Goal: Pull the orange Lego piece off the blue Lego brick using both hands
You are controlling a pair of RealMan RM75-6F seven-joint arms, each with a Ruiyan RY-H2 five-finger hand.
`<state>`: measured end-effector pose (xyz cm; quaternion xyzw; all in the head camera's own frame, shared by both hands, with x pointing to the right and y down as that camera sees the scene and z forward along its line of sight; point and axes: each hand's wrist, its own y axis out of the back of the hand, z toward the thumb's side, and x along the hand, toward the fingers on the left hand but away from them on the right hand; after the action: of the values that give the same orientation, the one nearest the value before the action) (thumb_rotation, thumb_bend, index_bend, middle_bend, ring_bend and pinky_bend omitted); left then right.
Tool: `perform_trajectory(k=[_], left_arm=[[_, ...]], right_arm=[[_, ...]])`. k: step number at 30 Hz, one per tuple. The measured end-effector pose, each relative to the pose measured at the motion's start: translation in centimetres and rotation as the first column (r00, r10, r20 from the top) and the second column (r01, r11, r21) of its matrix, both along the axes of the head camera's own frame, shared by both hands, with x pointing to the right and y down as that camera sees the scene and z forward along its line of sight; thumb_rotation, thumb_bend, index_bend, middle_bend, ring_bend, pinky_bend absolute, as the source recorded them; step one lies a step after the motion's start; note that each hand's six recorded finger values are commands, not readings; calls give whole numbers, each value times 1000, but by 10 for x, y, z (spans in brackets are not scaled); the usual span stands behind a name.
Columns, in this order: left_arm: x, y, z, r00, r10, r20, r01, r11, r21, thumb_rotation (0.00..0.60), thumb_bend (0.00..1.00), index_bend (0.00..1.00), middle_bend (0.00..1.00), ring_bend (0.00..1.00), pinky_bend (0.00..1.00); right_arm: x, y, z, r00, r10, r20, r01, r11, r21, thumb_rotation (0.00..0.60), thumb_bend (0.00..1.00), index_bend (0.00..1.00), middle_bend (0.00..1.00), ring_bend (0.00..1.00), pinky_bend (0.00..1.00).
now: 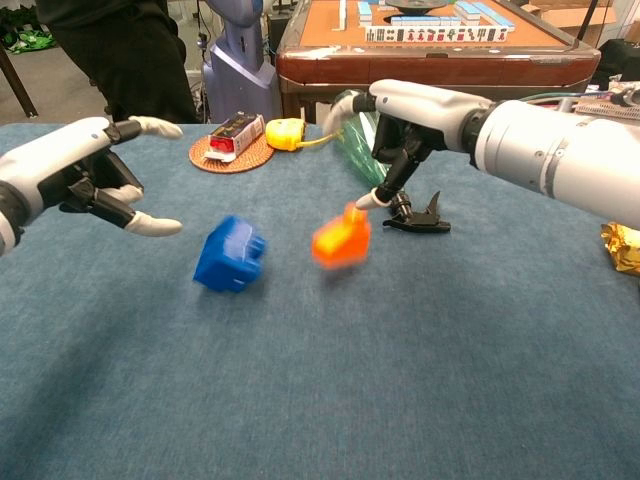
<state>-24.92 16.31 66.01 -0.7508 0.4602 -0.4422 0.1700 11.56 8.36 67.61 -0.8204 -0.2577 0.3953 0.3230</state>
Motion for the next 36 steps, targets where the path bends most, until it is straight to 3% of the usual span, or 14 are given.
perform_trajectory(k=[7,9,13,15,17,23,29,33,36], left_arm=[[-19,-3,-14,997,14,79,-20,997,75,600,23,94,988,870,1000],[-28,-4,-19,994,12,109,-23,994,104,600,23,97,944,828,1000],[-57,-6,-34,981,-23,193,-10,985,172,600,23,103,755,736,992],[-73,-7,-42,971,-41,237,-9,978,206,600,23,103,644,625,941],[-92,-6,-52,957,-53,286,-18,970,241,600,23,99,533,469,816],[-151,-1,-76,911,-82,405,-34,962,270,600,23,99,370,275,514],[-195,12,-105,848,-61,527,-116,948,297,600,23,100,362,241,443],[-210,23,-112,850,-44,526,-121,954,275,600,23,113,362,239,438],[-225,33,-117,849,-19,528,-115,969,220,600,23,147,362,247,438]], right_arm=[[15,0,-10,1000,-7,-22,8,999,36,600,0,42,872,995,1000],[22,0,-14,999,-8,-39,10,999,52,600,0,60,823,965,1000],[43,-1,-24,996,-4,-88,12,996,88,600,0,233,669,808,974],[58,-1,-30,992,-1,-123,13,995,103,600,0,273,601,727,920],[75,-1,-36,987,6,-162,14,993,117,600,0,277,538,650,838],[133,5,-58,965,56,-258,-12,985,169,600,0,277,427,475,656],[187,16,-82,939,140,-314,-64,968,242,600,0,287,421,446,589],[219,29,-91,920,194,-341,-107,960,259,600,0,287,421,434,577],[242,42,-97,906,243,-346,-154,952,266,600,0,287,421,431,576]])
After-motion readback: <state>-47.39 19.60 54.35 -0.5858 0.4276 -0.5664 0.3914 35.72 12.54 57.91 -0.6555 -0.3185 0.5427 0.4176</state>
